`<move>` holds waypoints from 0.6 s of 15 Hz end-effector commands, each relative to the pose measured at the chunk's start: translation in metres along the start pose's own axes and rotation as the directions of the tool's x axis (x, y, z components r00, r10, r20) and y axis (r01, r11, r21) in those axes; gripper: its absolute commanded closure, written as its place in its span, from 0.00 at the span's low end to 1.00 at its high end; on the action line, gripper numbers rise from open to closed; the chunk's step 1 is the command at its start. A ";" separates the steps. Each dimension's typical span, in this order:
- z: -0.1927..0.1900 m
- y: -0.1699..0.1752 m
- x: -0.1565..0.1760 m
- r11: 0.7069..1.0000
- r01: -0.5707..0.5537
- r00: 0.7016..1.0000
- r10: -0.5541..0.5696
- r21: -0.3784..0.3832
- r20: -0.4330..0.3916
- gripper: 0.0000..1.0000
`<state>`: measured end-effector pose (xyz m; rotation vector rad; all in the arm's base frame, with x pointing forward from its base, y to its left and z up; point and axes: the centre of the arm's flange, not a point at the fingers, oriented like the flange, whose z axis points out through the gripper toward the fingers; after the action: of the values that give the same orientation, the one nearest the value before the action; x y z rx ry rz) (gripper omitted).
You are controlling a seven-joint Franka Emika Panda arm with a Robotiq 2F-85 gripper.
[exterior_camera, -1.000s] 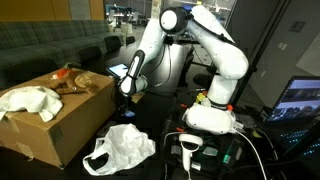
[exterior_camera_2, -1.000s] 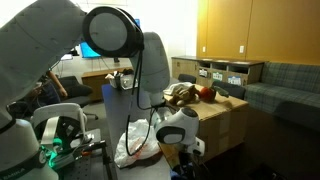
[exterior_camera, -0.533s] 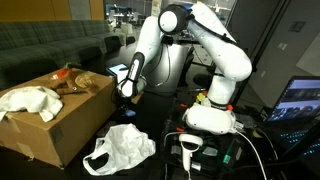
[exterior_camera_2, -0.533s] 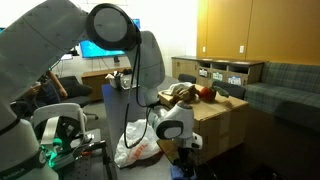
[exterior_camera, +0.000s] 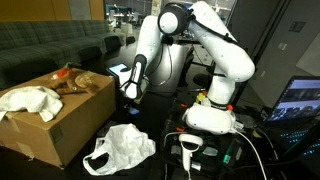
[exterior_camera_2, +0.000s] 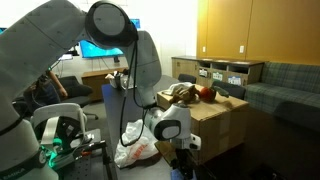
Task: Pick up all the objects on the table and put them on the box, then pick up all the object on the box and put them on the table
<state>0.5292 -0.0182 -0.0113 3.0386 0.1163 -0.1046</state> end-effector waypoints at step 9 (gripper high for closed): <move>-0.032 0.010 -0.034 1.000 0.002 0.996 -0.003 -0.016 -0.087 0.00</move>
<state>0.5056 -0.0290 0.0103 3.0340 0.0975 -0.0088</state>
